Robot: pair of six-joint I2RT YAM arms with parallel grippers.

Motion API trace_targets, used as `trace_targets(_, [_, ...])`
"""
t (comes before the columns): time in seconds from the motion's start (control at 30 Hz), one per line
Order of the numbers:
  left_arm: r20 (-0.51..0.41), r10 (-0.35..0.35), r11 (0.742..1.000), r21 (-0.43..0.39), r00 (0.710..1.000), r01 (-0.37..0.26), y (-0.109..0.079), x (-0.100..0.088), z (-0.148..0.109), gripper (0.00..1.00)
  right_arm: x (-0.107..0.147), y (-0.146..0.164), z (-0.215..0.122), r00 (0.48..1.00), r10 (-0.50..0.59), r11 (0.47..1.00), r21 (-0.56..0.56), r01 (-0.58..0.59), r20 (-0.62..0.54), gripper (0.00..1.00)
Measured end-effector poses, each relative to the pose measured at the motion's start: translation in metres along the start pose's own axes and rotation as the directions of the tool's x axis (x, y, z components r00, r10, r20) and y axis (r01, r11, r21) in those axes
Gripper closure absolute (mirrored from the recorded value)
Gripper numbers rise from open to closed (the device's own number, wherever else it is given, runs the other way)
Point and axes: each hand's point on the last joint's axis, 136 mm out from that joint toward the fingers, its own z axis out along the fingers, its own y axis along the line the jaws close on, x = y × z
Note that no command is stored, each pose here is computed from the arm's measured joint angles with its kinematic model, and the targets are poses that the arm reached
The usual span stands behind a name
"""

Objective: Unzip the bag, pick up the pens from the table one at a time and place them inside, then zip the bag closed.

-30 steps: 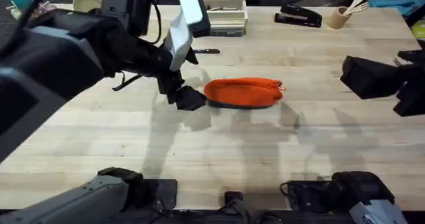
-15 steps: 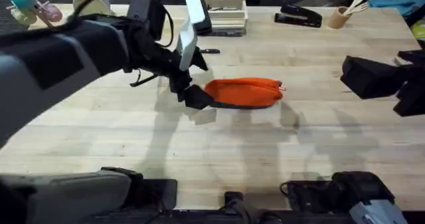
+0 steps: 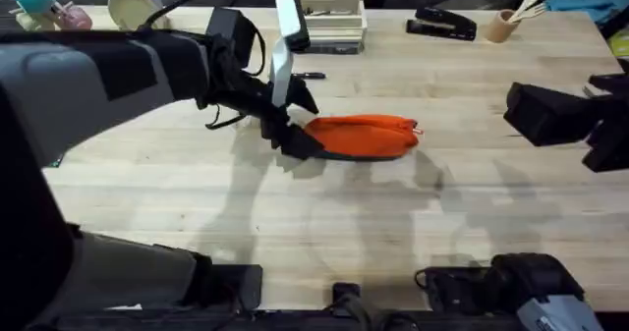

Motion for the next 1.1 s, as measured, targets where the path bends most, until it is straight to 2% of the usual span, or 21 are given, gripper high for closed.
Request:
trace_targets(0.1, [0.01,0.0,1.0,0.007,1.0,0.0,-0.001,-0.001,0.001,0.508,0.0,0.0,0.0,1.0,0.0,1.0,0.0,0.0,0.0,0.003])
trace_targets(0.17, [0.014,0.006,1.0,0.003,1.0,-0.006,0.0,-0.002,0.001,0.811,0.0,0.0,0.0,1.0,0.0,1.0,0.0,0.0,0.0,0.003])
trace_targets(0.2, [0.015,0.012,1.0,0.002,1.0,-0.012,0.001,-0.003,0.0,0.918,0.0,0.0,0.0,1.0,0.0,1.0,0.0,0.0,0.0,0.003])
trace_targets(0.23, [0.015,0.012,1.0,0.002,1.0,-0.012,0.001,-0.003,0.001,0.945,0.0,0.0,0.0,1.0,0.0,1.0,0.0,0.0,0.0,0.003])
trace_targets(0.6, [0.015,0.01,1.0,0.004,1.0,-0.01,0.001,-0.002,0.001,0.956,0.005,0.0,0.001,1.0,0.002,1.0,-0.001,-0.002,-0.021,0.003])
trace_targets(0.93, [0.015,0.01,1.0,0.004,1.0,-0.01,0.001,-0.002,0.001,0.957,0.03,0.009,0.034,0.979,0.026,0.997,-0.061,-0.039,-0.201,0.003])
trace_targets(1.1, [0.015,0.01,1.0,0.004,1.0,-0.01,0.001,-0.002,0.001,0.957,0.043,0.017,0.052,0.954,0.063,0.991,-0.098,-0.095,-0.293,0.004])
